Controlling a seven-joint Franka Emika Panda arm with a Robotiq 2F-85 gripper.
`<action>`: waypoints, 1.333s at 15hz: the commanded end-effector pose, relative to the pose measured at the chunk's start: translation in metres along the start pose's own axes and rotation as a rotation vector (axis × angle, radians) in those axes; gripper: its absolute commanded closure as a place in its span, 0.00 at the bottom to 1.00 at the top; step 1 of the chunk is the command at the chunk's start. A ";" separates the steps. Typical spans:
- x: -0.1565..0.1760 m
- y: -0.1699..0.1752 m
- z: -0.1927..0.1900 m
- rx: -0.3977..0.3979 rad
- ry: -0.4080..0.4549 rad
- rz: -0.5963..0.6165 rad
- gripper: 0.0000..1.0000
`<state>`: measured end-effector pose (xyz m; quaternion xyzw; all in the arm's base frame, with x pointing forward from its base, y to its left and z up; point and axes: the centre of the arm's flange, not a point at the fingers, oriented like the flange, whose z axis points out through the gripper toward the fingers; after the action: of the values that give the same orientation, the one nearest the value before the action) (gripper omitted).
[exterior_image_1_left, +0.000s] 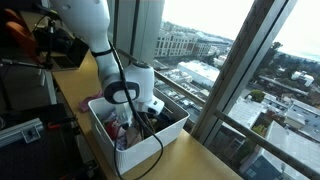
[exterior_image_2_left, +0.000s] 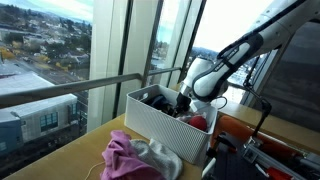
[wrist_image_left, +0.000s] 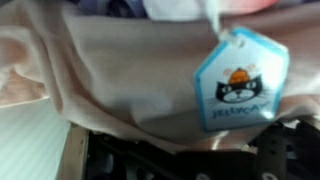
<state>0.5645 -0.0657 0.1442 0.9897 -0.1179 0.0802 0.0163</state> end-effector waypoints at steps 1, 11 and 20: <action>0.004 -0.017 0.006 -0.019 -0.038 0.001 0.55; 0.034 -0.061 -0.108 0.087 0.000 -0.010 0.99; 0.085 -0.070 -0.322 0.228 0.195 -0.008 0.99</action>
<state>0.6092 0.0012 0.4028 0.9791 -0.1061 0.1630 -0.0598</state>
